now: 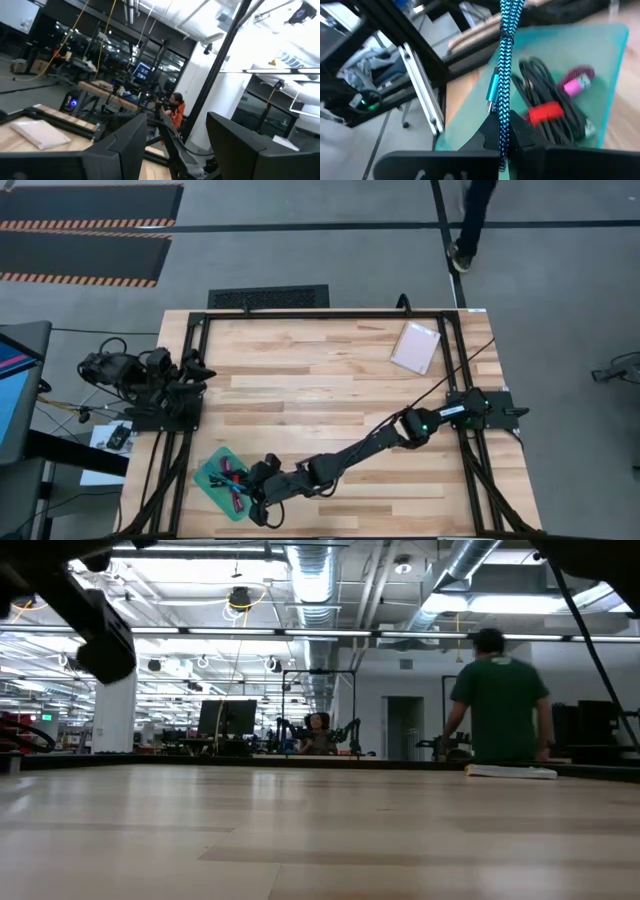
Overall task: Pick and place USB-C Cables
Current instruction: Put the blue USB cable into the green bin
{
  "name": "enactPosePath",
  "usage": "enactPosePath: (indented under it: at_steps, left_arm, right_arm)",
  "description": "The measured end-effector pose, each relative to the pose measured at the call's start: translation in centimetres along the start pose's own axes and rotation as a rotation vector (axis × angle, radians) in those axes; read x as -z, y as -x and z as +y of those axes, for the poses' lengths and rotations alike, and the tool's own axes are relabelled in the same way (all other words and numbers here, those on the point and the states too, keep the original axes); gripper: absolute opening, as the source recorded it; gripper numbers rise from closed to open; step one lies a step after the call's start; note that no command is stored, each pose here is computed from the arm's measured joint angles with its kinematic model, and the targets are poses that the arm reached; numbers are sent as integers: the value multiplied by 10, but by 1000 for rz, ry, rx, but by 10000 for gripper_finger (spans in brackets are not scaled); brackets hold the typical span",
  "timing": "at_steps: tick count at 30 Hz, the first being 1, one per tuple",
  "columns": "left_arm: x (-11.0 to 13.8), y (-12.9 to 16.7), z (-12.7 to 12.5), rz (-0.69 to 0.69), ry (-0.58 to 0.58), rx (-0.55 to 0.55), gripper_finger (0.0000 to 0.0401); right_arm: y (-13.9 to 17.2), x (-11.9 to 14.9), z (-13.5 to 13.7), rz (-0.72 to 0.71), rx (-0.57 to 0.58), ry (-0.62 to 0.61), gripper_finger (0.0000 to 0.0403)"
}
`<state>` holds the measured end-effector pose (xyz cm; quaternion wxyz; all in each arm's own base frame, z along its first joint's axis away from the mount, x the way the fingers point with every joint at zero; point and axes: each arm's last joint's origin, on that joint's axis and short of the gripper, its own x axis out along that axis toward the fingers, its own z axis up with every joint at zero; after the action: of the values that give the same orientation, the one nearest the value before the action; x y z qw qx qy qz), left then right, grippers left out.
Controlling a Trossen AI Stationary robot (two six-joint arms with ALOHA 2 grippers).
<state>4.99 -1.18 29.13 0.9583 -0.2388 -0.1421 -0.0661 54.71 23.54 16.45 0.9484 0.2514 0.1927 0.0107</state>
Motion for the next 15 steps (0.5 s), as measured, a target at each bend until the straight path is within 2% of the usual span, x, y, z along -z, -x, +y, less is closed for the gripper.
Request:
enactPosePath:
  at_steps: [15]
  left_arm:
    - [1,0,1,10,5,-8,194]
  right_arm:
    - [0,3,-9,72,80,56,12]
